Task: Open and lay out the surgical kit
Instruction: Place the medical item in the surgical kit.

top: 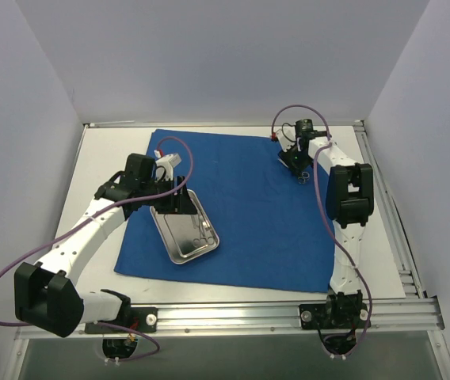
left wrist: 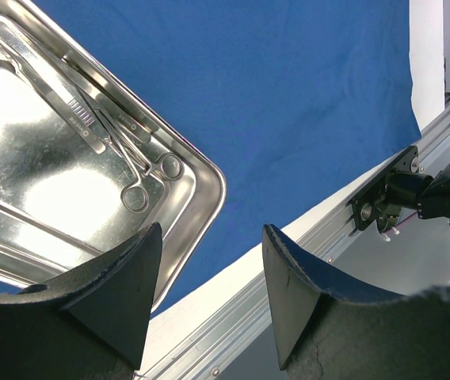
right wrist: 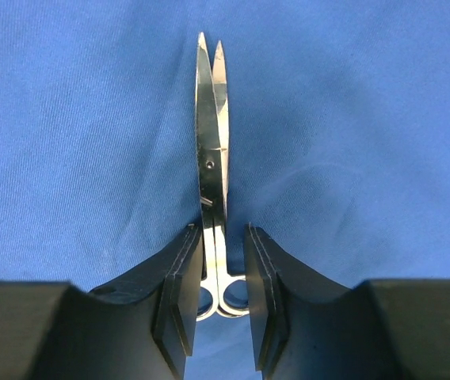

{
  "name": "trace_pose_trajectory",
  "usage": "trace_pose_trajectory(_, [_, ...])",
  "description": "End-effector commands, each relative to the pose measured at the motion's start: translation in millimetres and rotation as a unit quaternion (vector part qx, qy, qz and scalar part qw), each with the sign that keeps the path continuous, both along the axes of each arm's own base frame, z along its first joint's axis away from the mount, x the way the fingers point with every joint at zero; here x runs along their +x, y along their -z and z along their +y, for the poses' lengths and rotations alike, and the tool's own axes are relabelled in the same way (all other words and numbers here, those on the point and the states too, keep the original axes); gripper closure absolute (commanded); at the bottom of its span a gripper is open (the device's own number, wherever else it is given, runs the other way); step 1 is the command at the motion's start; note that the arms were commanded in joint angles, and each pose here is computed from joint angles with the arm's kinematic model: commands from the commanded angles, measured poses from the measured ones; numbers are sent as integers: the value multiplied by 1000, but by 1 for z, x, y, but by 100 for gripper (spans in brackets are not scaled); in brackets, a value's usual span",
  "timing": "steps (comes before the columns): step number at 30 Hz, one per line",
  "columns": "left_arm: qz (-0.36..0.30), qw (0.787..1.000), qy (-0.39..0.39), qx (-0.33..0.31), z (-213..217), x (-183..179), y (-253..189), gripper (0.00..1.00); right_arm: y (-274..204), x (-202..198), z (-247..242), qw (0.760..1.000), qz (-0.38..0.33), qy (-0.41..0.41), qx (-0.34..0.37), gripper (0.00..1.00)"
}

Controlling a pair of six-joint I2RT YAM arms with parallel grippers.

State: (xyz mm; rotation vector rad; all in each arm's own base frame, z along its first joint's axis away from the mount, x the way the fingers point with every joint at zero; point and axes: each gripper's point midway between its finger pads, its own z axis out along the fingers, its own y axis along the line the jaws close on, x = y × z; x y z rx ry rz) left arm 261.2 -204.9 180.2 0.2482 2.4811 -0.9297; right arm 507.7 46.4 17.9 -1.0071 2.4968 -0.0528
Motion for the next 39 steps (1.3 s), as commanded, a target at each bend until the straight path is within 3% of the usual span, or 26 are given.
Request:
trace_pose_trajectory(1, [-28,1000,9,-12,-4,8,-13,38,2,-4,5,1000,16,10,13,71])
trace_pose_trajectory(13, [-8,1000,-24,14,7,18,-7,37,-80,7,17,993,-68,91,35,61])
trace_pose_trajectory(21, [44,996,-65,47,17,24,21,34,-127,-17,62,979,-144,135,42,43])
trace_pose_trajectory(25, [77,989,-106,74,25,29,38,37,-160,-28,87,957,-200,199,62,29])
trace_pose_trajectory(26, [89,986,-113,79,25,29,44,39,-164,-35,101,957,-200,196,70,20])
trace_pose_trajectory(27, [98,984,-126,81,26,30,48,41,-165,-41,106,958,-195,199,69,1])
trace_pose_trajectory(31, [120,978,-136,106,27,31,65,53,-180,-68,135,957,-193,177,126,0])
trace_pose_trajectory(33, [113,977,-133,120,25,33,69,54,-195,-75,143,942,-201,196,186,0])
trace_pose_trajectory(37, [116,974,-118,153,16,28,84,55,-184,-91,127,930,-169,224,239,0])
trace_pose_trajectory(38, [114,974,-115,160,15,27,87,55,-177,-102,135,932,-126,198,276,1])
trace_pose_trajectory(39, [110,972,-118,173,16,29,89,56,-186,-99,119,921,-130,215,299,5])
